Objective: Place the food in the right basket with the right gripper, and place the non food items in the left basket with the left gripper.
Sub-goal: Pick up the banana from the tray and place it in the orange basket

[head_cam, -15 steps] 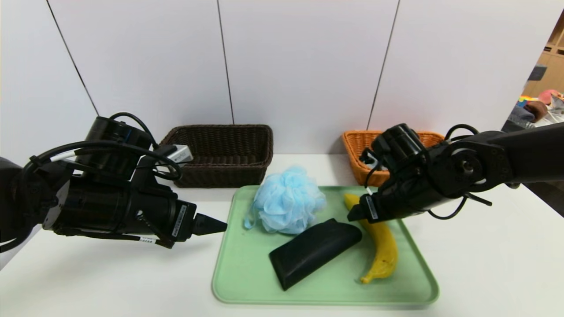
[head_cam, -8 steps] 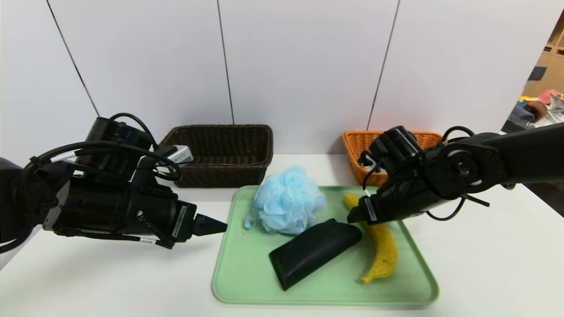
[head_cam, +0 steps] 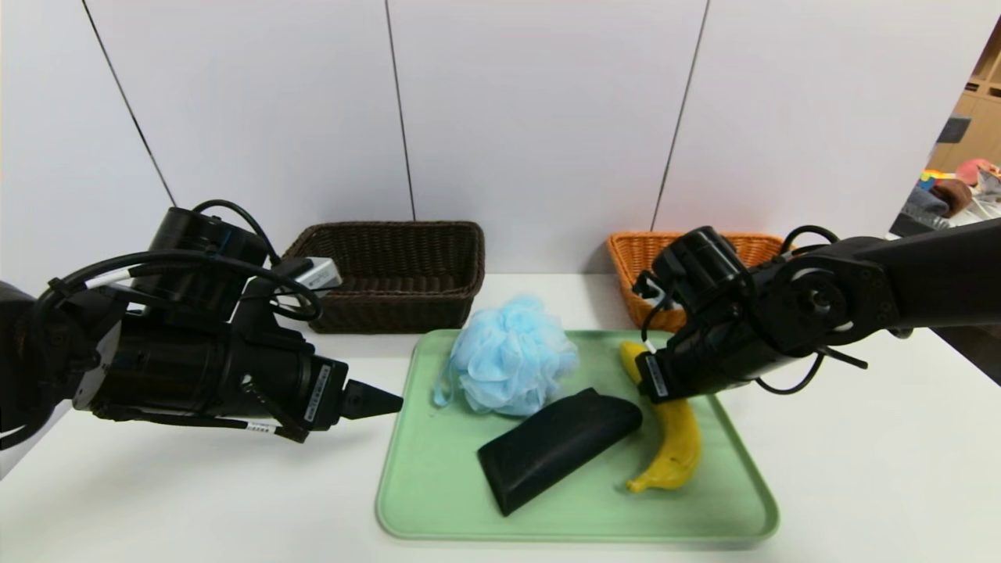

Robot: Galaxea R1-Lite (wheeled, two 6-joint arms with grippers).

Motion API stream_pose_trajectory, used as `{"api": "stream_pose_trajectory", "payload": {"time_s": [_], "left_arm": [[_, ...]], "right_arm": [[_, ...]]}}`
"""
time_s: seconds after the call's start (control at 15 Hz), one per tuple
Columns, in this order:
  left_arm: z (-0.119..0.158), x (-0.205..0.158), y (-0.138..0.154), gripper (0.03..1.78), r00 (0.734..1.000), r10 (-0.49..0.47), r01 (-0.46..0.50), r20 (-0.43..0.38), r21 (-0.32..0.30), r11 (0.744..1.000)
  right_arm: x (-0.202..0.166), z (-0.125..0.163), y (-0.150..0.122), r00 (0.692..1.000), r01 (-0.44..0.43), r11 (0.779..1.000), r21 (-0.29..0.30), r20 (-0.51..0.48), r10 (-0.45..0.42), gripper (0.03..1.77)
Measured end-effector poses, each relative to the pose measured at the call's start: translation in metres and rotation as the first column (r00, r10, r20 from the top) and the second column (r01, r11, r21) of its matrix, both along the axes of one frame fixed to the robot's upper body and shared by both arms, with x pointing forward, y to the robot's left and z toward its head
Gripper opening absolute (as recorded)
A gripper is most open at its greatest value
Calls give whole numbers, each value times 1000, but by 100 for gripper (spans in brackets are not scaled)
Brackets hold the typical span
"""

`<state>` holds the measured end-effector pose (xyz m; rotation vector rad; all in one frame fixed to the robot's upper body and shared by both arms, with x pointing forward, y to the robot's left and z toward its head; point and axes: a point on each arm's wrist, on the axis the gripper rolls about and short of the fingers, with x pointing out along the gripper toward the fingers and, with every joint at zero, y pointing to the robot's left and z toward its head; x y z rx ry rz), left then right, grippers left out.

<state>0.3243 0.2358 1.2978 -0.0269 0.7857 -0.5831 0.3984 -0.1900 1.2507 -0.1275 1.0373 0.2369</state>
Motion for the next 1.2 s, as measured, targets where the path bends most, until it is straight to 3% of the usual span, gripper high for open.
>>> {"api": "stream_pose_trajectory", "payload": {"time_s": [0.47,0.87,1.2], "left_arm": [[2,-1,1,169,1000,0,0,7,-2,1000],[3,-2,1,169,1000,-1,1,11,-4,1000],[5,-3,0,169,1000,-4,4,20,-6,1000]], "right_arm": [[-4,11,-2,1000,-6,1000,25,24,6,47],[-19,58,-13,992,-9,996,89,124,-2,47],[-15,105,-27,962,12,985,171,268,-58,47]]}}
